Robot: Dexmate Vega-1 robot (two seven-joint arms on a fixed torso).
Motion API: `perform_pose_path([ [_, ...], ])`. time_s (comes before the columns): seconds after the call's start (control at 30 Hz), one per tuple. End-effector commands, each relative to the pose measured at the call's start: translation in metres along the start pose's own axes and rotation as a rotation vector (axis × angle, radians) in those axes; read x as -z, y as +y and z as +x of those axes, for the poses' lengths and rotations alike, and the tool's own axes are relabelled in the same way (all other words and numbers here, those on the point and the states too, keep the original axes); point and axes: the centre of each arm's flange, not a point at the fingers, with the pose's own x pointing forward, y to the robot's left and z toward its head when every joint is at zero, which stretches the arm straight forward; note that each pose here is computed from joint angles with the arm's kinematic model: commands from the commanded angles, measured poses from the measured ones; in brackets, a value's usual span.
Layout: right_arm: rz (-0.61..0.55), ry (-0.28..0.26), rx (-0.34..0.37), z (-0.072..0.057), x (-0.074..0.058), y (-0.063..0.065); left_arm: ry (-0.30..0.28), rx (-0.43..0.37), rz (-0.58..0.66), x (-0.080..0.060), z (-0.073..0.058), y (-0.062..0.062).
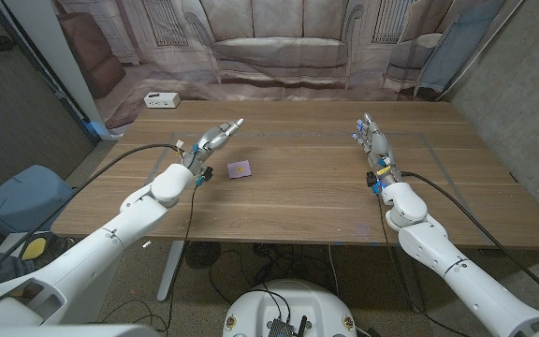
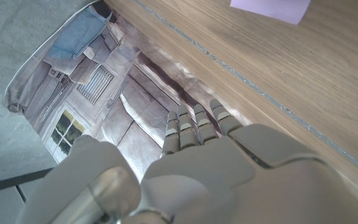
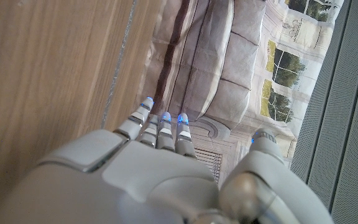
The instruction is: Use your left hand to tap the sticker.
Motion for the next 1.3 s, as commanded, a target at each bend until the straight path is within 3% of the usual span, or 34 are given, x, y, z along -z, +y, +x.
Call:
perform_pose_path([
  [0.03, 0.037, -0.021, -0.016, 0.004, 0.003, -0.002, -0.025, 0.008, -0.141, 0.008, 0.001, -0.004],
  [0.63, 0.034, -0.006, -0.021, 0.001, 0.006, -0.008, -0.038, -0.045, -0.335, 0.024, 0.003, -0.005],
  [1.3, 0.020, 0.007, -0.018, 0.000, 0.000, -0.006, -0.047, -0.065, -0.373, 0.032, -0.003, -0.011],
])
